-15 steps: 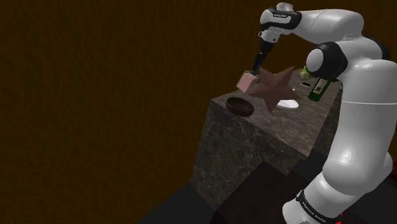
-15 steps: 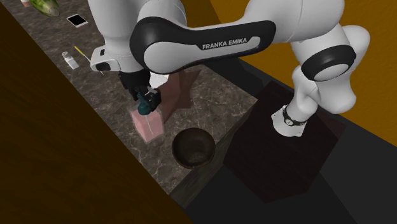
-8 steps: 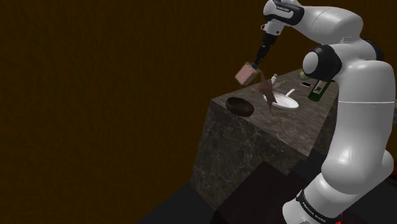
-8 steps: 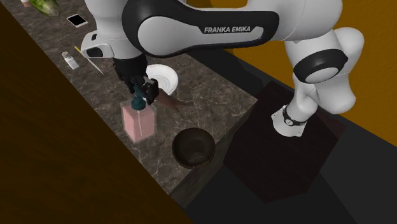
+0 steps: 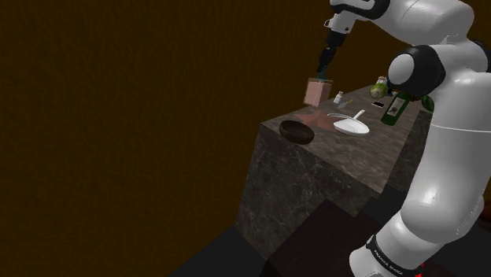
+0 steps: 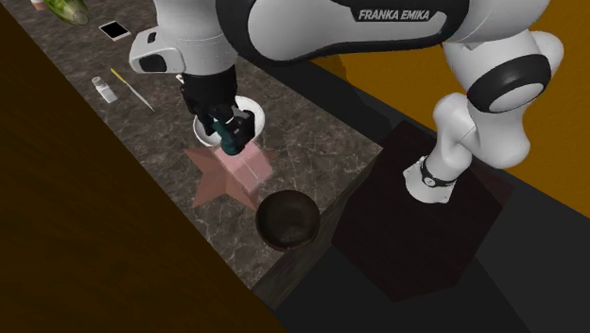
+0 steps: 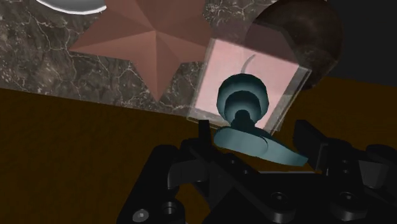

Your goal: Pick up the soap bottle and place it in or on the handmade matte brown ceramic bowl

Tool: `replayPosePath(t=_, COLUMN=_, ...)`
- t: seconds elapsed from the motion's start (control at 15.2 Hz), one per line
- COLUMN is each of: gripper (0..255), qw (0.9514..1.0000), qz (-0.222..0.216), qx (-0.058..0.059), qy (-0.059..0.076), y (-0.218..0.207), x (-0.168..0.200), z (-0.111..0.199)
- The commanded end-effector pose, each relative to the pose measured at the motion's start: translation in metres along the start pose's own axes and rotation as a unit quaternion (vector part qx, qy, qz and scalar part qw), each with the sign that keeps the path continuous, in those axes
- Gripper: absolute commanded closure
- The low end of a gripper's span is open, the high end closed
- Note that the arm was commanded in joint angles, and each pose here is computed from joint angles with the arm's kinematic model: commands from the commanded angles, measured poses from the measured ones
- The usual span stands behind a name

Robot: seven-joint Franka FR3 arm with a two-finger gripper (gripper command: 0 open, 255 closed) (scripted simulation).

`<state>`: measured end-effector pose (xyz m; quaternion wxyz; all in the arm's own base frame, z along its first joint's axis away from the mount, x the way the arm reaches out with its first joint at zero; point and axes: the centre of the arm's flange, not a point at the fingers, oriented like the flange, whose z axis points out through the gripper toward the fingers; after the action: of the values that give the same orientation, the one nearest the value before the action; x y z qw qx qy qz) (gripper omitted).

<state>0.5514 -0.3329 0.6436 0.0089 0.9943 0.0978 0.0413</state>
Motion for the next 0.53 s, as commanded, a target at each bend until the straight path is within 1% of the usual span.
replayPosePath(t=0.0, gripper=255, qw=1.0000, qz=0.000, qx=0.000, qy=0.000, y=-0.025, x=-0.003, z=-0.010)
replayPosePath(t=0.46, gripper=255, qw=1.0000, qz=0.000, qx=0.000, qy=0.000, y=-0.107, x=-0.012, z=-0.050)
